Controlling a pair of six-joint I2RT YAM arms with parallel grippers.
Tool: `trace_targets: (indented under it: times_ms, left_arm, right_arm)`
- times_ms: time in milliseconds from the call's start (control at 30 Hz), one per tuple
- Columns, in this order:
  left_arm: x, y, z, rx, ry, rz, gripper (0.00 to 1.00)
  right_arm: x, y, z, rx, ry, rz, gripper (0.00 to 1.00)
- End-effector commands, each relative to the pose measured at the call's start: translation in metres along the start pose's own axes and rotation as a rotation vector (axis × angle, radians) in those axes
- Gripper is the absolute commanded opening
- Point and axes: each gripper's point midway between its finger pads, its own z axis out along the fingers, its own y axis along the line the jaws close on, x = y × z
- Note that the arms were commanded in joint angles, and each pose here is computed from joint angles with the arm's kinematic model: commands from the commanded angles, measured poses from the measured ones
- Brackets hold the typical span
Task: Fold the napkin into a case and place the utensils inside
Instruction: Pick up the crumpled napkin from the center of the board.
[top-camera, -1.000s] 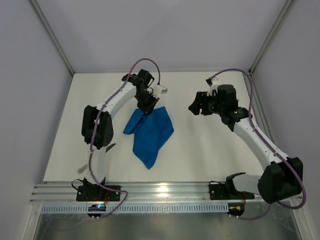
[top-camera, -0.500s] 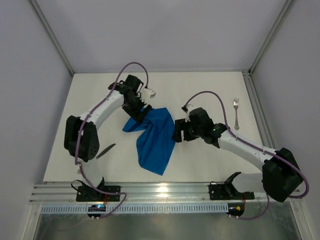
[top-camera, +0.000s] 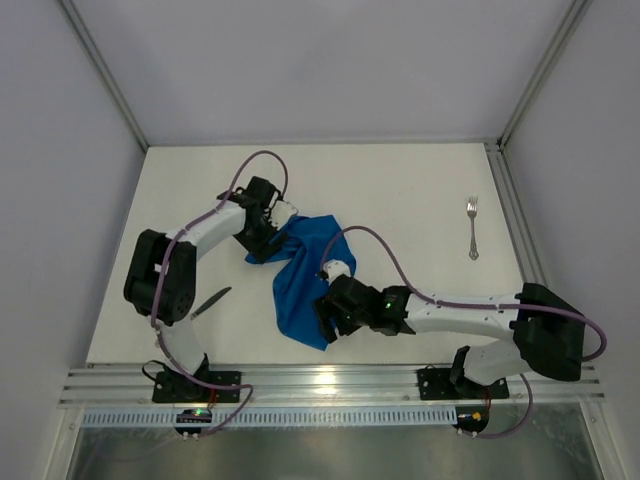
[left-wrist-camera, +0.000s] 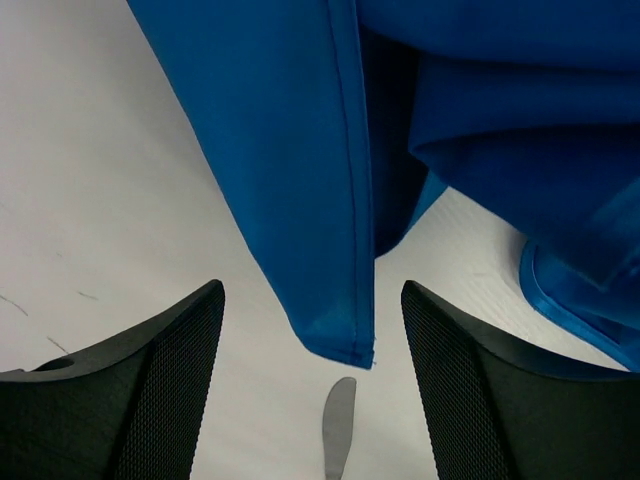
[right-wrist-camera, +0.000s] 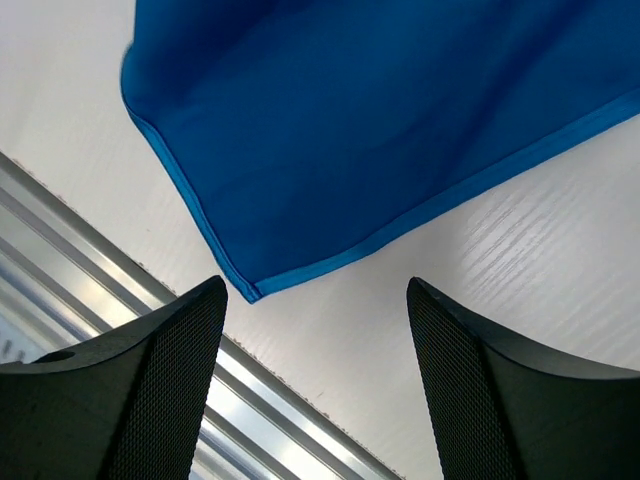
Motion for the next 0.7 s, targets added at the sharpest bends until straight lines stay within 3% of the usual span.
trace_targets:
  times_ms: [0,100,133,200,233,300,333,433,467,533,567,667]
  left_arm:
    - [-0.025,0.012,0.011,-0.039,-0.071,0.018,0.73]
    - [-0.024,0.017,0.021,-0.072,-0.055,0.001,0.65]
    - [-0.025,0.02,0.024,-0.082,-0.059,-0.001,0.53]
    - [-0.027,0.022,0.026,-0.092,-0.061,-0.007,0.39]
    - [-0.027,0.021,0.024,-0.089,-0.066,-0.01,0.24]
    - [-0.029,0.015,0.02,-0.055,-0.082,-0.012,0.11]
    - [-0.031,0.013,0.014,-0.047,-0.099,-0.014,0.09]
    - [-0.03,0.008,0.0,-0.025,-0.118,-0.015,0.03]
    - [-0.028,0.007,-0.004,-0.024,-0.116,-0.021,0.0]
    - [-0.027,0.009,-0.011,-0.027,-0.117,-0.038,0.0]
    - [-0.025,0.011,-0.018,-0.03,-0.121,-0.045,0.0]
    - [-0.029,0.019,-0.043,-0.003,-0.165,-0.115,0.0]
  right_arm:
    - [0.006,0.019,0.01,0.018,-0.012,-0.114,0.77]
    - [0.014,0.031,0.02,-0.016,-0.001,-0.239,0.77]
    - [0.015,0.038,0.021,-0.036,0.0,-0.278,0.77]
    - [0.018,0.044,0.027,-0.064,0.011,-0.356,0.77]
    - [0.016,0.044,0.029,-0.056,0.004,-0.362,0.77]
    - [0.019,0.036,0.036,-0.011,0.026,-0.384,0.77]
    - [0.022,0.034,0.039,-0.001,0.041,-0.389,0.76]
    - [0.039,0.031,0.05,-0.003,0.106,-0.396,0.6]
    - [0.043,0.027,0.052,0.015,0.131,-0.397,0.42]
    - [0.045,0.02,0.054,0.056,0.144,-0.4,0.23]
    - [0.045,0.016,0.054,0.067,0.145,-0.394,0.05]
    - [0.033,0.009,0.047,0.068,0.12,-0.335,0.04]
